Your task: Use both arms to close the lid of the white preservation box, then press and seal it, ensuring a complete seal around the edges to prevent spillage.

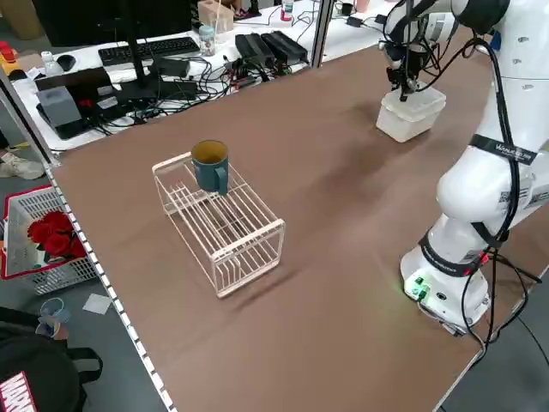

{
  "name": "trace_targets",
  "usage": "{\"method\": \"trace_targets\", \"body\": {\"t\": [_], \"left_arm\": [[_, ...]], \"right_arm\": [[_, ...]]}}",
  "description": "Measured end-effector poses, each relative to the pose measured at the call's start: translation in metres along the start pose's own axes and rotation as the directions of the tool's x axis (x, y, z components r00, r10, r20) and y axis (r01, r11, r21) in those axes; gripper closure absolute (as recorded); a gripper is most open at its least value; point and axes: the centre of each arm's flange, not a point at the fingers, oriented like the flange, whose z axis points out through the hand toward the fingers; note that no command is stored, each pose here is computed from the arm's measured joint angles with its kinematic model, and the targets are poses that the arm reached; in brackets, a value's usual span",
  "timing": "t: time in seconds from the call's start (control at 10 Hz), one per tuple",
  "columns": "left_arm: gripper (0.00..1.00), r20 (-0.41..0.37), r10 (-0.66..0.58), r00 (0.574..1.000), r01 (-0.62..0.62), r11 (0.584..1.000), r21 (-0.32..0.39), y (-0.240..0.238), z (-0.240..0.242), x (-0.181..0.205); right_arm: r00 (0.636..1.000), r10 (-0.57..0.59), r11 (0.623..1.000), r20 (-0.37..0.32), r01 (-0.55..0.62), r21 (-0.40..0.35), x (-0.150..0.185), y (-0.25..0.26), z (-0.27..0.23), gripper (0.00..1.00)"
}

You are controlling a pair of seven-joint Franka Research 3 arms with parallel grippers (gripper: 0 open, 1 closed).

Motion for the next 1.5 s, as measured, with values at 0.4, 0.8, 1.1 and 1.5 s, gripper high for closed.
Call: {"method": "trace_targets", "body": {"t": [0.4, 0.8, 1.1, 1.5], "left_arm": [[0.99, 0.0, -0.001, 1.0, 0.001, 1.0, 0.0, -0.0001, -0.0001, 0.0003], [0.99, -0.001, -0.001, 1.0, 0.001, 1.0, -0.001, -0.0003, -0.0006, 0.0005], [0.99, -0.001, -0.002, 1.0, 0.002, 1.0, -0.001, -0.0003, -0.0008, 0.0007], [0.99, -0.001, -0.002, 1.0, 0.002, 1.0, -0.002, -0.0003, -0.0013, 0.0007]], "right_arm": [[1.0, 0.015, 1.0, 0.002, -0.015, -0.001, -0.0012, -0.0005, 0.0013, 0.99], [1.0, 0.021, 1.0, -0.007, -0.021, -0.004, -0.0051, -0.0042, 0.0014, 0.99], [1.0, 0.022, 1.0, -0.006, -0.022, -0.004, -0.0061, -0.0048, 0.002, 0.99], [1.0, 0.023, 1.0, 0.0, -0.023, -0.007, -0.0071, -0.0048, 0.002, 0.99]]}}
